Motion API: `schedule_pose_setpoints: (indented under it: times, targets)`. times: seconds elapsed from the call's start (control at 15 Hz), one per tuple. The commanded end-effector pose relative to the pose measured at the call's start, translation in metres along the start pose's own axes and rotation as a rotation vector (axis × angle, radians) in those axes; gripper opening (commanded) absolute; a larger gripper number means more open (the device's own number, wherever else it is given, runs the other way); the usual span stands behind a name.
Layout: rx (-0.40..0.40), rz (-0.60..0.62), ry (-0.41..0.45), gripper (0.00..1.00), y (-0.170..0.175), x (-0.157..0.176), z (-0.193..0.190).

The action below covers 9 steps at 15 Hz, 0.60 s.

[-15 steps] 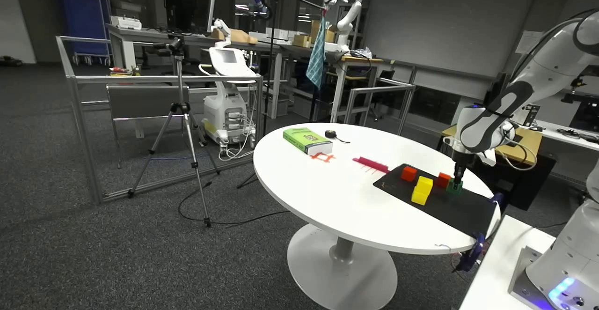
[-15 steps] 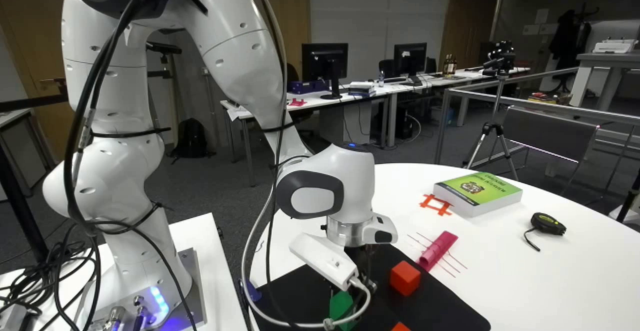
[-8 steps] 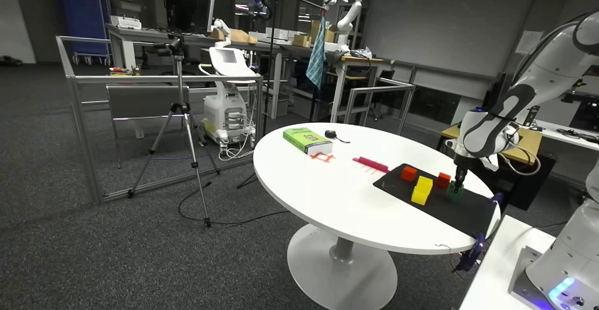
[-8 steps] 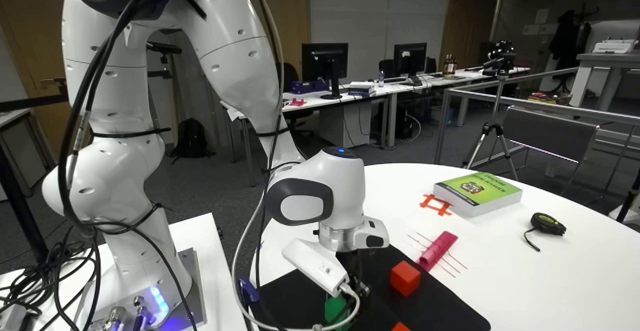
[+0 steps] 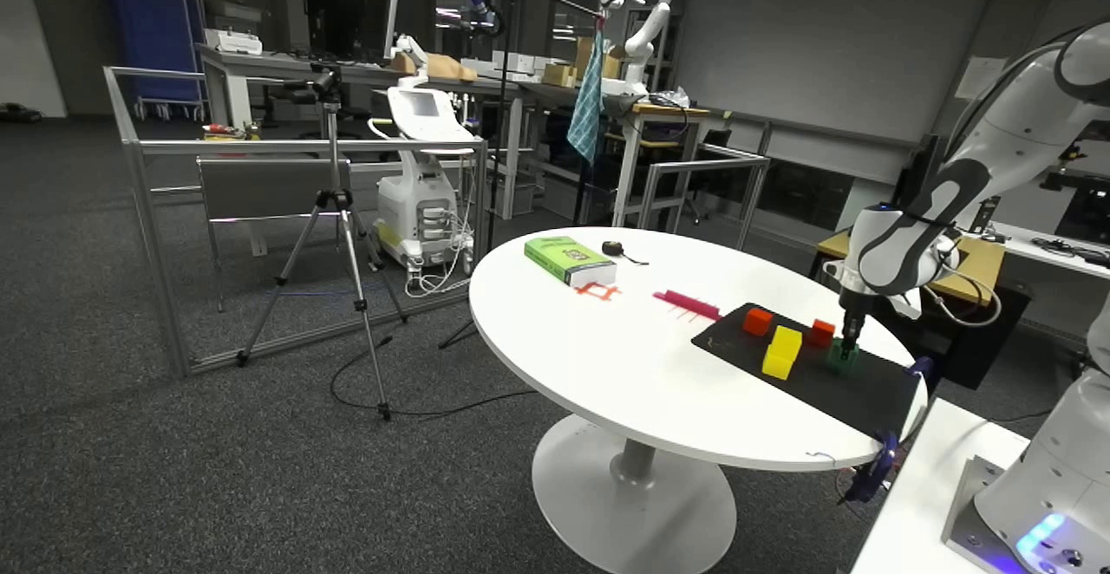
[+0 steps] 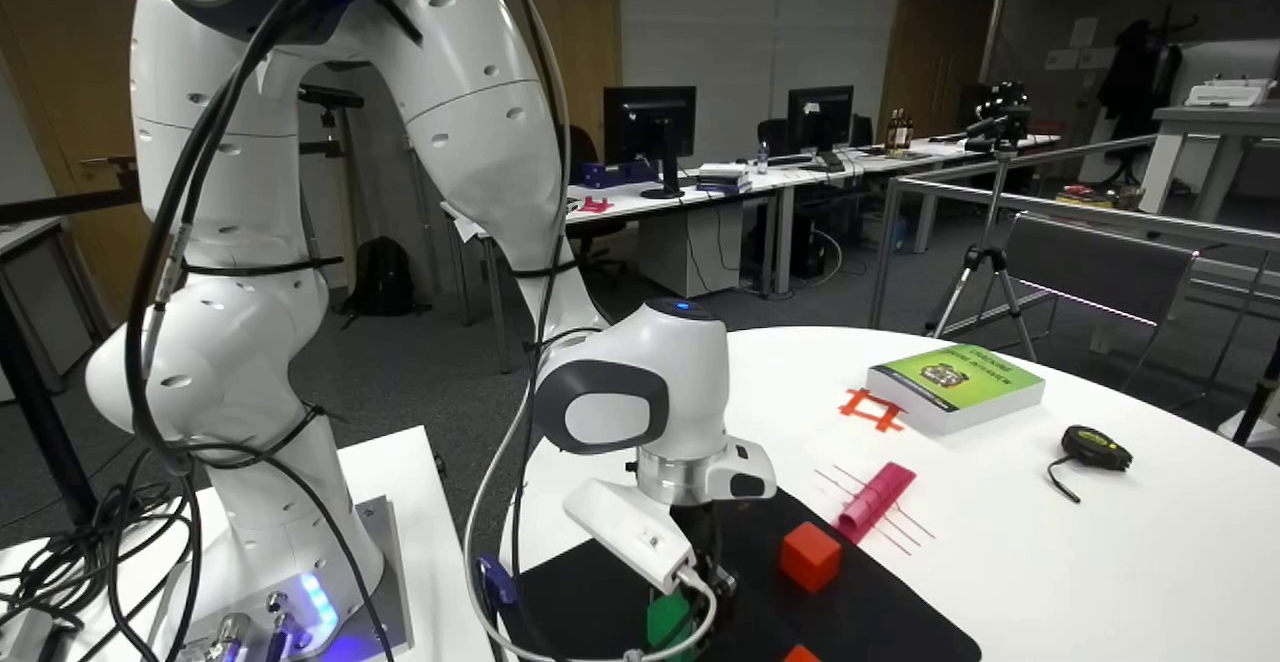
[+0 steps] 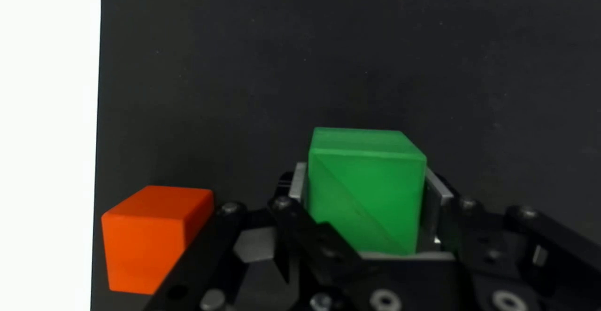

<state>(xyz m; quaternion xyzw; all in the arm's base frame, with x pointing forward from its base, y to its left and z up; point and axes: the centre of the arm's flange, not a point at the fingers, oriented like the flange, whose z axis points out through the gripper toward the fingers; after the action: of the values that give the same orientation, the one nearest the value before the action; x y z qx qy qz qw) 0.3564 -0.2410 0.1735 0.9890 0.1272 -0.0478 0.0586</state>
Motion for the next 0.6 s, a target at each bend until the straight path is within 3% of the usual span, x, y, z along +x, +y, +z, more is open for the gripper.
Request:
schedule_pose_setpoints:
  times: [0.0,0.53]
  targets:
    - [-0.039,0.016,0.001,0.32,0.000,0.004,0.004]
    - [-0.072,0.026,-0.030,0.32,0.001,0.017,0.014]
